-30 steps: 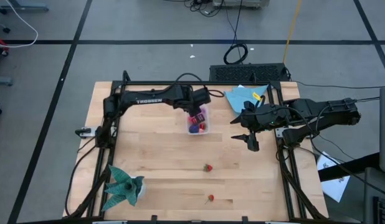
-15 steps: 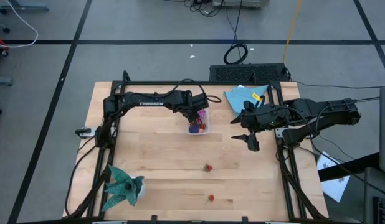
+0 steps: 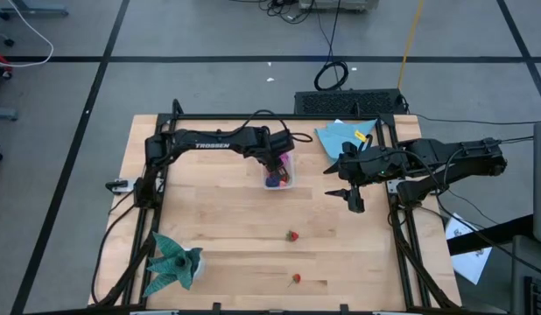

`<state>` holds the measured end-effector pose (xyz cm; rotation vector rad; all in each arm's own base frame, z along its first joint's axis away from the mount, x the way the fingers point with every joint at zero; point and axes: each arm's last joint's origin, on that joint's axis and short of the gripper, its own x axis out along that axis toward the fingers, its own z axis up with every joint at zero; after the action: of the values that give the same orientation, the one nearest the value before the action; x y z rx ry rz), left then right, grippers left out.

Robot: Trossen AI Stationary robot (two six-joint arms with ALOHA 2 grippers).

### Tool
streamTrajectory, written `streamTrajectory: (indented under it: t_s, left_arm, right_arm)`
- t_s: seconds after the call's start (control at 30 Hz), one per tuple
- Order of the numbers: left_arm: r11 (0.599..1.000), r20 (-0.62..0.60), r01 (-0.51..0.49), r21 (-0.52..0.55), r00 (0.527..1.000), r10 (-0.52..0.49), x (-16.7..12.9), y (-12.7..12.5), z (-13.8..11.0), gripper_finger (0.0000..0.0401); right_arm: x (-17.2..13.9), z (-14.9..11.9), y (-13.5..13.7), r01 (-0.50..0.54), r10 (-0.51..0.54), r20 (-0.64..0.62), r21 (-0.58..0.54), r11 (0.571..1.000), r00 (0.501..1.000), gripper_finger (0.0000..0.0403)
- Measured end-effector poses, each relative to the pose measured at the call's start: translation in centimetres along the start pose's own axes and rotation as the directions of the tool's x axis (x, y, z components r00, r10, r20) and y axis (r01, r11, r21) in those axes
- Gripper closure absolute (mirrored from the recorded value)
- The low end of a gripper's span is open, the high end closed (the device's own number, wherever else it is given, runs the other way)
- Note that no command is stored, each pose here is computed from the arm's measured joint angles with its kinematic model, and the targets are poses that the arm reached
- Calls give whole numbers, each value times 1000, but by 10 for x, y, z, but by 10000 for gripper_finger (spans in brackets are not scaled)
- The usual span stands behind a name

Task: Pick and placing Produce into tupperware
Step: Put the pink peach into the transparent bin, then put the top red strawberry into the transparent bin

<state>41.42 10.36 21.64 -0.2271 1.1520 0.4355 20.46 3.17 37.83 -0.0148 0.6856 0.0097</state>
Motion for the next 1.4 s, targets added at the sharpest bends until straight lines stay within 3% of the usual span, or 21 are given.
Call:
streamTrajectory:
  t_s: [0.63,1.03,1.4]
  left_arm:
    - [999,-1,-34,-40,999,34,14,0,-9,276]
    - [998,4,-44,-44,999,45,14,0,-9,168]
    - [997,65,-38,-60,997,42,-7,3,-5,146]
  right_arm:
    - [0,0,0,-3,3,0,19,1000,1000,133]
    - [0,0,0,-3,3,0,19,1000,1000,133]
    - [0,0,0,-3,3,0,19,1000,1000,133]
